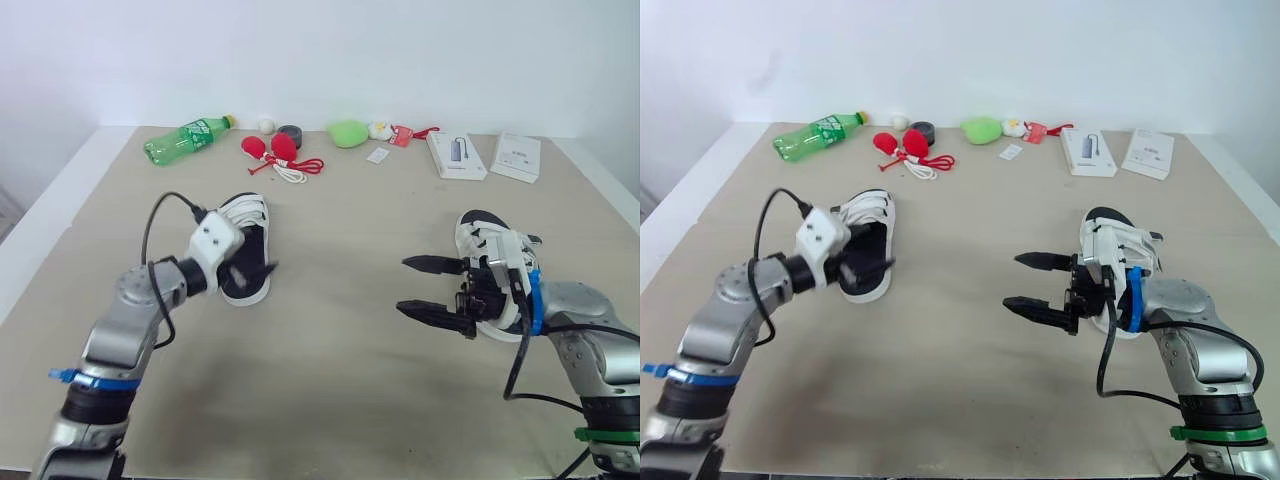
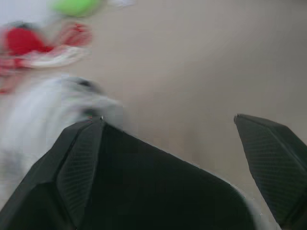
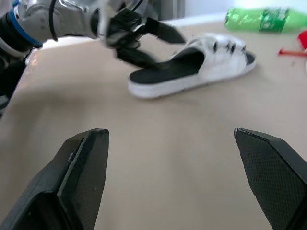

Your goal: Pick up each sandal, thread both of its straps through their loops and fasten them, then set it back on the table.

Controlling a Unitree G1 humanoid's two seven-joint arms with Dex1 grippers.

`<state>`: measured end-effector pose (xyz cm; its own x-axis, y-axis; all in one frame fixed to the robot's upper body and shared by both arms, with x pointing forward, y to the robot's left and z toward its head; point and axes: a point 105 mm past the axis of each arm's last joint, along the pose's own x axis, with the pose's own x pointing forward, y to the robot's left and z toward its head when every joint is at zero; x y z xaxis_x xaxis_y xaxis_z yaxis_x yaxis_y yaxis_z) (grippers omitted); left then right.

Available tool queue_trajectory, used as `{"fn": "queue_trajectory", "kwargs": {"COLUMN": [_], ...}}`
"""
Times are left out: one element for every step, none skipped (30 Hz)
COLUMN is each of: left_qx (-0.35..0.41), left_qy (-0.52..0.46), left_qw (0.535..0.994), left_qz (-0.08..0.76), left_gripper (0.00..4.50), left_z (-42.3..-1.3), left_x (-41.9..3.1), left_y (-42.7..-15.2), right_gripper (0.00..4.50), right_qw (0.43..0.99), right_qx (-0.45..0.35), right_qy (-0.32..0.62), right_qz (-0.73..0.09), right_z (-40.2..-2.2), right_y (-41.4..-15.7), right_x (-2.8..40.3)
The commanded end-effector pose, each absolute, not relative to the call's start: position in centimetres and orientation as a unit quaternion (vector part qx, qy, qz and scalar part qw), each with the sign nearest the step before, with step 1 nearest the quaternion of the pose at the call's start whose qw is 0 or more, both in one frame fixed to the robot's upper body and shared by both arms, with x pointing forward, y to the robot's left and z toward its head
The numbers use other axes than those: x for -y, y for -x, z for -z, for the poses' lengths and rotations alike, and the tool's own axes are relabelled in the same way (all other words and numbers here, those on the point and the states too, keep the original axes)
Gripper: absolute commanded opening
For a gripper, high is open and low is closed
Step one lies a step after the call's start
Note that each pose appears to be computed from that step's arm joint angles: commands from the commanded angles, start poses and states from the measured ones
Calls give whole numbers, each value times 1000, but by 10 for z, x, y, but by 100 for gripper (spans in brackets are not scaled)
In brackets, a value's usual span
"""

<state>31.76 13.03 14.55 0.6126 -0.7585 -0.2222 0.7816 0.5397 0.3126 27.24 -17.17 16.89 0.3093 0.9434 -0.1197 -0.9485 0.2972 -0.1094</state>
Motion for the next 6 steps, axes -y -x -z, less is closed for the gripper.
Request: {"fn": "queue_trajectory", "kwargs": {"left_qx": [12,12,12,16,15,22], "left_qy": [-218,-218,-217,-214,-208,-210], "left_qw": [834,826,816,803,791,776], "left_qz": [507,519,536,555,575,595], "left_gripper": [447,447,447,447,447,447], "left_z": [-161,-161,-161,-162,-161,-161], "left_x": [-125,-123,-120,-115,-110,-105], "left_y": [-306,-304,-302,-297,-293,-289], "right_gripper": [450,450,450,450,450,450], "right_qw": [794,794,794,795,795,794], "right_qx": [1,1,1,0,0,-1], "right_qy": [112,114,114,115,117,118], "right_qz": [-597,-597,-597,-596,-596,-596], "right_z": [-180,-180,-181,-181,-181,-180], "right_y": [-268,-268,-269,-269,-269,-269], "right_x": [172,172,173,174,175,176]}}
